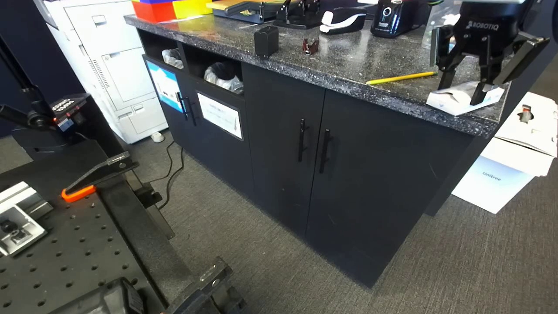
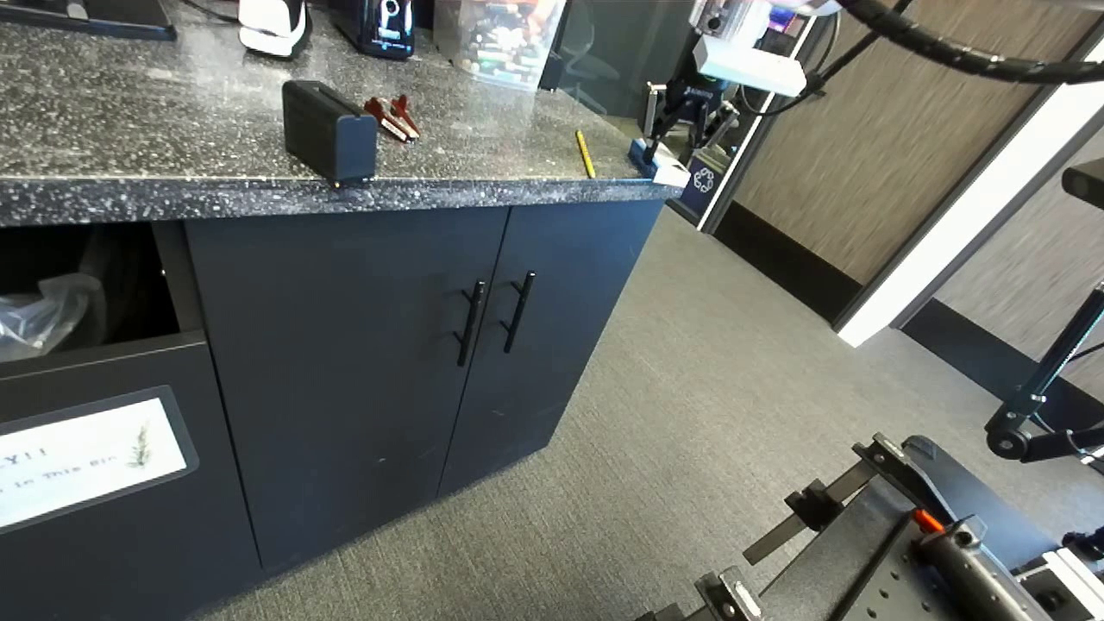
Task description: Pick up the small box from the countertop and slightly move it to the right.
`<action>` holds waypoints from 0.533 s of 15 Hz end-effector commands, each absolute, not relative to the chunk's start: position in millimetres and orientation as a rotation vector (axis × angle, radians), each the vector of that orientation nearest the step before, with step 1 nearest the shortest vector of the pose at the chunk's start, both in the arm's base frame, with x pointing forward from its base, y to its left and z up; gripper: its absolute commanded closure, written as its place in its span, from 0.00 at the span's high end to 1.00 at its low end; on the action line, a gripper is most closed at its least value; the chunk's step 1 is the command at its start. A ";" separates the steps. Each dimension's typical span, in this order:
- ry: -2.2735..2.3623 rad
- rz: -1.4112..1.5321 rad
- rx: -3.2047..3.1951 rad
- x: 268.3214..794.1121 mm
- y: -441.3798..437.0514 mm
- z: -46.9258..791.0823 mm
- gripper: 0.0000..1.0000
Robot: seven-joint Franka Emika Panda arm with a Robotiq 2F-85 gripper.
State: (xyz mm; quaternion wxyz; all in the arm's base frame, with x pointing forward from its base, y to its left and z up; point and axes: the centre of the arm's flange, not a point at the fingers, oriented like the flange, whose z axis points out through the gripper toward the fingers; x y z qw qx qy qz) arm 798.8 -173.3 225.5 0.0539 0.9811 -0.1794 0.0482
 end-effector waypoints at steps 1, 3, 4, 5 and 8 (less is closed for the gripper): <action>-0.550 0.177 2.962 872.8 -186.4 222.0 0.32; -0.547 0.188 2.968 873.5 -185.5 223.2 0.67; -0.547 0.197 2.967 873.8 -185.2 224.3 0.83; -0.547 0.198 2.980 874.4 -184.1 227.6 0.90; -0.542 0.179 3.005 872.8 -176.1 249.6 1.00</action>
